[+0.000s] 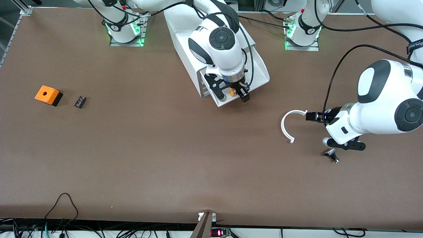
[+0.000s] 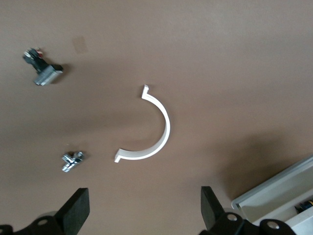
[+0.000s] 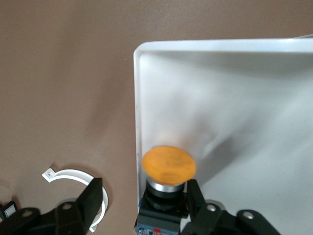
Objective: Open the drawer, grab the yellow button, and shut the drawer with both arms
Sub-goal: 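Grasp the orange push button in the drawer with the right gripper, then lift the button out with the right gripper while the left gripper reaches the drawer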
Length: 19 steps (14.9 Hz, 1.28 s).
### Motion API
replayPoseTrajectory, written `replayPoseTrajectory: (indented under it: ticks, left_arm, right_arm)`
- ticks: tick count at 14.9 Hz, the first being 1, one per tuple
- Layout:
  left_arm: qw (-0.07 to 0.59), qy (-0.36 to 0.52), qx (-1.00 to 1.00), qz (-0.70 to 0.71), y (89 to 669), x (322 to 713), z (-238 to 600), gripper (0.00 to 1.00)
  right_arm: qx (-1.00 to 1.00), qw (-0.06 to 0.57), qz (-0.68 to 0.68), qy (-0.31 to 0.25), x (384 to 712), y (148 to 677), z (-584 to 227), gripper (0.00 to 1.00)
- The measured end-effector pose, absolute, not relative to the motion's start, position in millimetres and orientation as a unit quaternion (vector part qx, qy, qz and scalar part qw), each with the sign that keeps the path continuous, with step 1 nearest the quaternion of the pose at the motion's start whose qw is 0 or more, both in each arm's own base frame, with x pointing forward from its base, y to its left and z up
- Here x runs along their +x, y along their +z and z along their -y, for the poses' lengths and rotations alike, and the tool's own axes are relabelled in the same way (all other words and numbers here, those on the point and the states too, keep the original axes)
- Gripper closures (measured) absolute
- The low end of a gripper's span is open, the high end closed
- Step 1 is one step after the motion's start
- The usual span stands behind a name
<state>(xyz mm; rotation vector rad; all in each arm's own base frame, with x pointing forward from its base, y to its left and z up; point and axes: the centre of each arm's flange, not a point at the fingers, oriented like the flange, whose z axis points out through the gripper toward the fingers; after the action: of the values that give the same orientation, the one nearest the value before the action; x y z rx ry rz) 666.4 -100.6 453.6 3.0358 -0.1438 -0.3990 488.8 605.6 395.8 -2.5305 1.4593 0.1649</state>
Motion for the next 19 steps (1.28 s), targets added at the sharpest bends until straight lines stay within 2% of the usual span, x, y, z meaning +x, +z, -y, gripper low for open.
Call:
replayPoseTrajectory:
  ticks: [3,4,11,16,19]
  left_arm:
    - [0.033,-0.127,0.99,0.043,454,669,95,0.0]
    - [0.033,-0.129,0.99,0.043,452,669,95,0.0]
    - [0.031,-0.133,0.99,0.022,447,670,96,0.0]
    - [0.029,-0.133,0.991,0.006,448,670,100,0.0]
    - [0.026,-0.134,0.991,-0.003,447,669,107,0.0]
  right_arm:
    - [-0.863,0.104,-0.492,0.058,483,399,-609,0.62]
    - [-0.863,0.105,-0.49,0.058,480,399,-611,0.67]
    - [-0.866,0.099,-0.486,0.059,474,409,-614,0.67]
    - [-0.866,0.116,-0.483,0.051,477,461,-600,0.67]
    - [-0.883,0.115,-0.454,0.039,497,491,-568,0.67]
